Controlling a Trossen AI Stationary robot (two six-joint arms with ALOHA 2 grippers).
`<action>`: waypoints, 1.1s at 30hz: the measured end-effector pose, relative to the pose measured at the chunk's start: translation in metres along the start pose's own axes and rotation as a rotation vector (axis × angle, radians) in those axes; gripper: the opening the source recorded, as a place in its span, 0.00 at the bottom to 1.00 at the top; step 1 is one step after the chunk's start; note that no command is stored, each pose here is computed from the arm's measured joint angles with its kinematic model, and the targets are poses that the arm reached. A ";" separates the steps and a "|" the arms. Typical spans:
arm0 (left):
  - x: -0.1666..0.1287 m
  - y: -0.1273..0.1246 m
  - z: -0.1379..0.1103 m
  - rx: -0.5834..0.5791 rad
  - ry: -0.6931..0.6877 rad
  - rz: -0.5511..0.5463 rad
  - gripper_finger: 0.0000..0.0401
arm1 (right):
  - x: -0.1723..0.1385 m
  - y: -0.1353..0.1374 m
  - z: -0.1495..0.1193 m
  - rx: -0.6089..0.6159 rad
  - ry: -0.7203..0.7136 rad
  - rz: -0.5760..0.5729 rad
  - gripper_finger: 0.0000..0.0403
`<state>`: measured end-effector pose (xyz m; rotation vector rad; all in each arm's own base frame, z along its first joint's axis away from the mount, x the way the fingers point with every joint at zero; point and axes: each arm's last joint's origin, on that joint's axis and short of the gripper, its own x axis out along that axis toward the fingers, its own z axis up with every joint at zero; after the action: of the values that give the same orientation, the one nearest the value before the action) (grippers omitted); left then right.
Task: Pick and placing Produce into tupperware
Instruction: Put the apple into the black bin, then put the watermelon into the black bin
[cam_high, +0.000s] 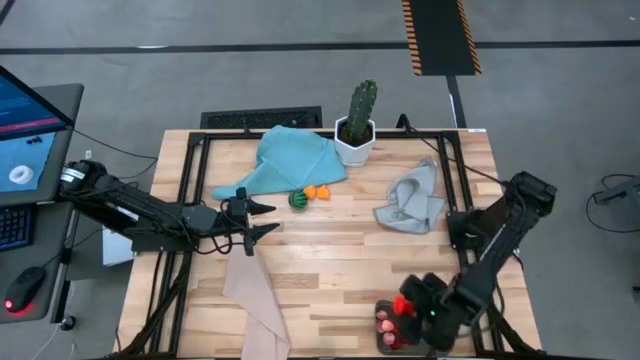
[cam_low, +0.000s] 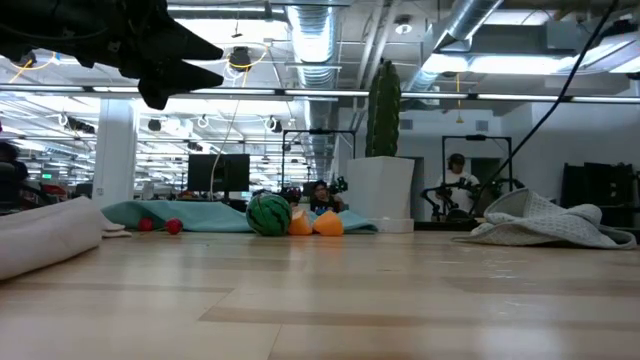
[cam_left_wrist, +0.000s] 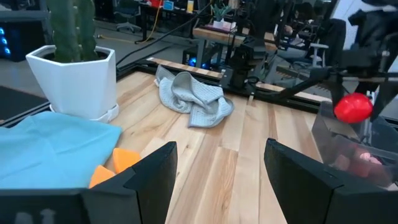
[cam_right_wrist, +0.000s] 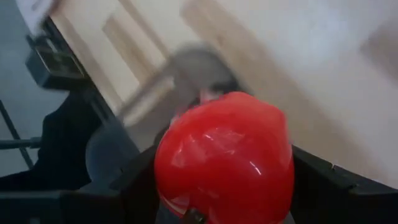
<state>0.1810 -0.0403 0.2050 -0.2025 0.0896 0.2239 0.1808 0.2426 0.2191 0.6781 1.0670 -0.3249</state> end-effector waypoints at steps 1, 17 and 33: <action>0.000 0.000 0.000 -0.004 -0.001 0.000 0.57 | 0.001 0.000 -0.007 0.012 0.009 -0.002 0.74; 0.000 0.000 0.000 -0.017 -0.001 0.004 0.57 | 0.029 0.001 -0.037 0.092 0.146 -0.083 0.97; 0.000 0.000 0.000 -0.016 -0.001 0.003 0.57 | -0.005 0.004 0.013 -0.087 -0.024 0.061 0.97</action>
<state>0.1810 -0.0403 0.2050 -0.2181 0.0870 0.2279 0.1897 0.2368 0.2291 0.6259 1.0296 -0.2322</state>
